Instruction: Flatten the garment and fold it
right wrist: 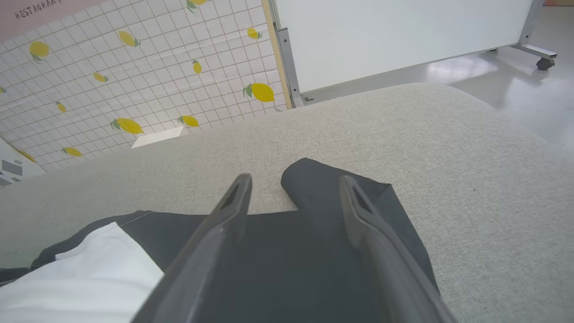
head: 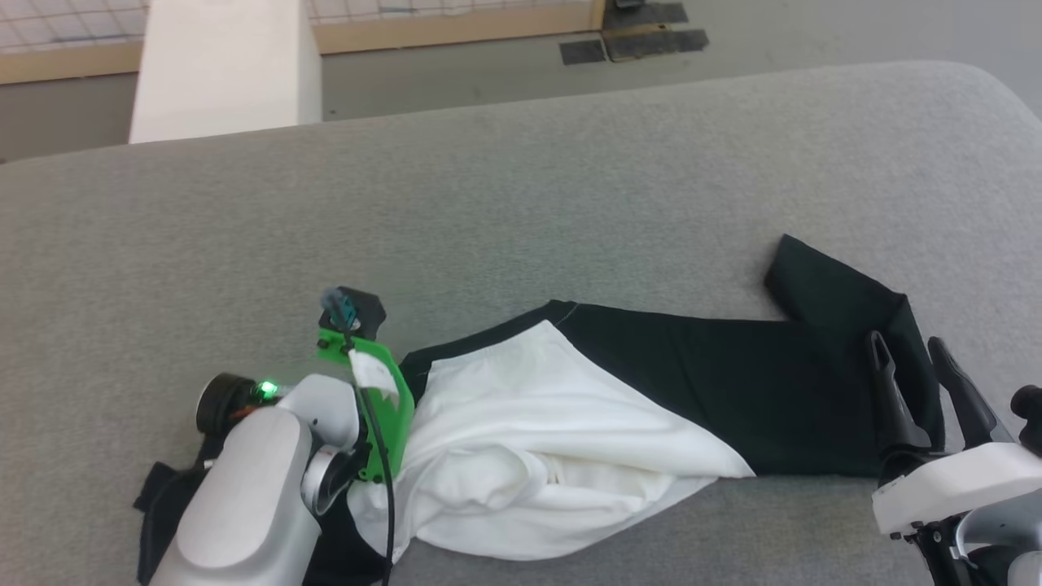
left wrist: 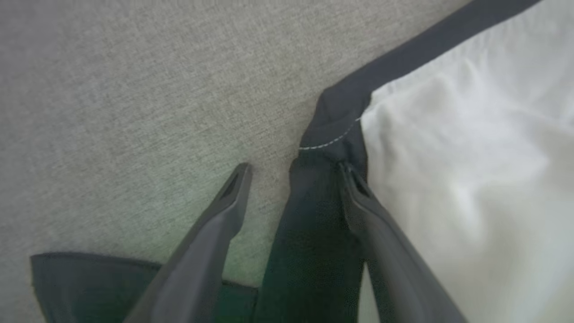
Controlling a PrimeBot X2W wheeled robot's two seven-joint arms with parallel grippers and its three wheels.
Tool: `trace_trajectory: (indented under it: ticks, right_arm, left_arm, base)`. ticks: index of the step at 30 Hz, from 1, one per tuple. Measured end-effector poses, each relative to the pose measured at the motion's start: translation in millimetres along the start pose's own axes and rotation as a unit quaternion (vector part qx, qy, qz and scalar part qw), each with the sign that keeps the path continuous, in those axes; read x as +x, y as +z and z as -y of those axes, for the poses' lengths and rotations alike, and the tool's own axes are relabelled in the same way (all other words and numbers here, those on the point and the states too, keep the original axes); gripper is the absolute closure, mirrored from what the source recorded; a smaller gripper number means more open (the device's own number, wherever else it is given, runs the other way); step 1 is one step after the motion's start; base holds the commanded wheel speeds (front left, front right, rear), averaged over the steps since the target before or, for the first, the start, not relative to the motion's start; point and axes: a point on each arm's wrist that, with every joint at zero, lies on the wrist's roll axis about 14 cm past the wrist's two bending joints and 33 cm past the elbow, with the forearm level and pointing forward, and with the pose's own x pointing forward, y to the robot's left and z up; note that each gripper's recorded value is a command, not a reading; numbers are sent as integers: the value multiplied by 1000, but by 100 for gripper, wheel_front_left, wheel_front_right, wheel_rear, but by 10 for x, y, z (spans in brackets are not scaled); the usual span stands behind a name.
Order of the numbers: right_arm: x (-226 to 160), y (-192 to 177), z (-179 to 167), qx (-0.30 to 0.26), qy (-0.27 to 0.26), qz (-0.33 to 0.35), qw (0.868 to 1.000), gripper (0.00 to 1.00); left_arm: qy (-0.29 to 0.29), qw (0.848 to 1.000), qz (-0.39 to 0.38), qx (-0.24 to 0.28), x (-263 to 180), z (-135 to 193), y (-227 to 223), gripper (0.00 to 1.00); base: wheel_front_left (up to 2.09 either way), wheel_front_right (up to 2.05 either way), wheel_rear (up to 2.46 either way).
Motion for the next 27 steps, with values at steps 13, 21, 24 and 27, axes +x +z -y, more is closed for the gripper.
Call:
trace_trajectory:
  ticks: [13, 21, 24, 27]
  right_arm:
    - [72, -46, 125, 3, -22, 1, 1000, 0]
    - [197, -104, 67, 0, -15, -7, 1000, 0]
    - [227, -129, 70, -2, -16, -11, 1000, 0]
    - [239, -177, 50, -4, -14, -18, 1000, 0]
  left_arm:
    - [60, 990, 79, 97, 90, -475, 804, 100]
    - [109, 975, 187, 48, 175, -902, 1478, 100]
    - [117, 972, 201, 21, 294, -968, 1493, 74]
    - [107, 977, 182, 1, 462, -917, 1326, 0]
  base:
    - [0, 0, 0]
    - [0, 0, 0]
    - [0, 0, 0]
    - [0, 0, 0]
